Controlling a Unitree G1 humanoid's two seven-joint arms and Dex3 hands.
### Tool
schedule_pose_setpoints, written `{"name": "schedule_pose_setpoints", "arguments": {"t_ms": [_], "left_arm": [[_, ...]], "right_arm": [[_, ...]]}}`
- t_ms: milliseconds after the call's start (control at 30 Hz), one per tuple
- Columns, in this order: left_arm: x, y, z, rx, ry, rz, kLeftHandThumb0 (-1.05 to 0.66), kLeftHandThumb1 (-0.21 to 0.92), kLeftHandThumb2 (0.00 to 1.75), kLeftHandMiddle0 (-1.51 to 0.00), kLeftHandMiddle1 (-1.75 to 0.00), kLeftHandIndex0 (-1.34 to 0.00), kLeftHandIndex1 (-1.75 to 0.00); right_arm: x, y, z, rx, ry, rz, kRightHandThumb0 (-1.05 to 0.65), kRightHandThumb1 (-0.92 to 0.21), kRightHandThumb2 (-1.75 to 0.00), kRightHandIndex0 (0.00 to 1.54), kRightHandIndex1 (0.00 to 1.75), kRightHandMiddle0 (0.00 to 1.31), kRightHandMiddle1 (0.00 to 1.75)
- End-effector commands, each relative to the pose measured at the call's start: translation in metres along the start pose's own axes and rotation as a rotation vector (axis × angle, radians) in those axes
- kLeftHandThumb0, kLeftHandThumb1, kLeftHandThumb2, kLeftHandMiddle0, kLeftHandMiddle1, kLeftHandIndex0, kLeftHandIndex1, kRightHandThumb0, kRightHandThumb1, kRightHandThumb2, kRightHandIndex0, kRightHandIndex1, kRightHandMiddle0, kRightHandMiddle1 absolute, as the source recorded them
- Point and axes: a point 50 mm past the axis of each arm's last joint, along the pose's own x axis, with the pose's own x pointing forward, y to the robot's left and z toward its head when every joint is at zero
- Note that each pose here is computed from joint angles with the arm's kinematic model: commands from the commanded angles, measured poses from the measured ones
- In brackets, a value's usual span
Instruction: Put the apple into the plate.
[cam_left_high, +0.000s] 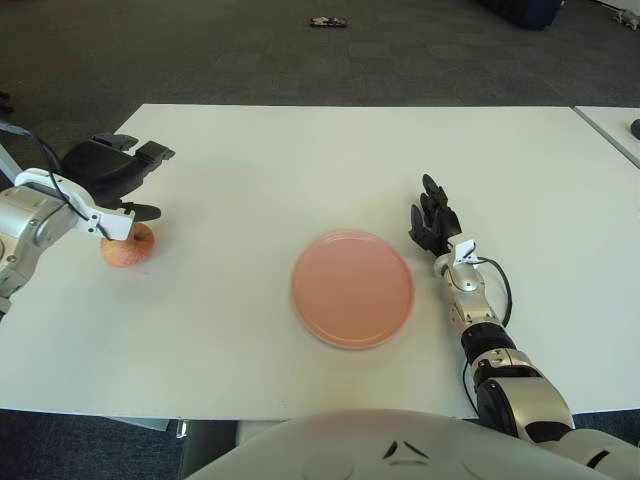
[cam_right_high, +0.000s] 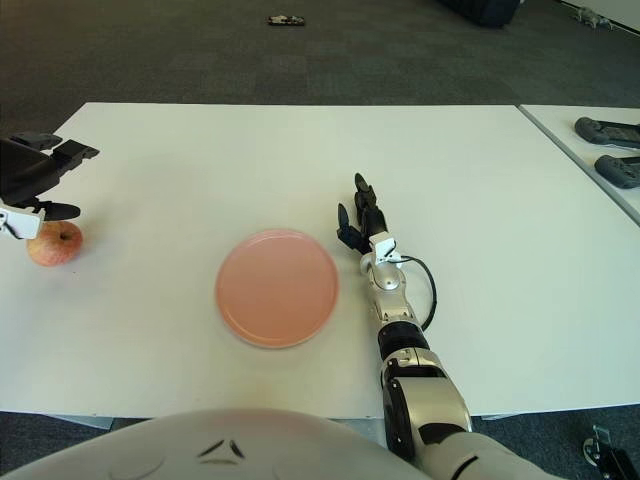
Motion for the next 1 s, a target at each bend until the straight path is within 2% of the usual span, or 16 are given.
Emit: {"name": "schedule_pose_setpoints", "arguments": {"t_ms": [0,133,467,700,967], "left_arm": [[-0.002,-0.002,-0.001,0.019,0.022,-0.018,-1.05,0.92,0.8,-0.25,-0.03,0.0,-0.58],[0.0,-0.01,0.0,0.016,0.029,-0.028,-1.05,0.92,0.76,-0.26,-0.03,0.0,-0.64],[-0.002,-0.015,0.0,-0.014,0.035,-0.063,-1.05,0.92,0.66,-0.26,-0.03,0.0,-0.73],[-0.008,-0.021,-0.002,-0.036,0.072,-0.155,-1.05,0.92,0.65,-0.26,-0.02,0.0,-0.74],[-0.013,-0.046,-0.01,-0.055,0.098,-0.284,-1.05,0.92,0.71,-0.28,-0.03,0.0,-0.73]], "right_arm": [[-0.009,0.0,-0.017,0.012,0.103,0.001,-0.75,-0.92,-0.77,0.09,0.0,0.0,0.14],[-0.009,-0.001,-0.016,0.011,0.106,0.003,-0.75,-0.92,-0.77,0.09,0.0,0.0,0.13],[-0.009,-0.002,-0.015,0.002,0.107,-0.002,-0.75,-0.92,-0.75,0.07,0.0,0.0,0.12],[-0.01,-0.002,-0.012,0.006,0.099,0.003,-0.73,-0.92,-0.76,0.08,0.0,0.0,0.13],[-0.012,-0.001,-0.011,0.012,0.098,0.001,-0.72,-0.92,-0.77,0.09,0.01,0.0,0.15]]}}
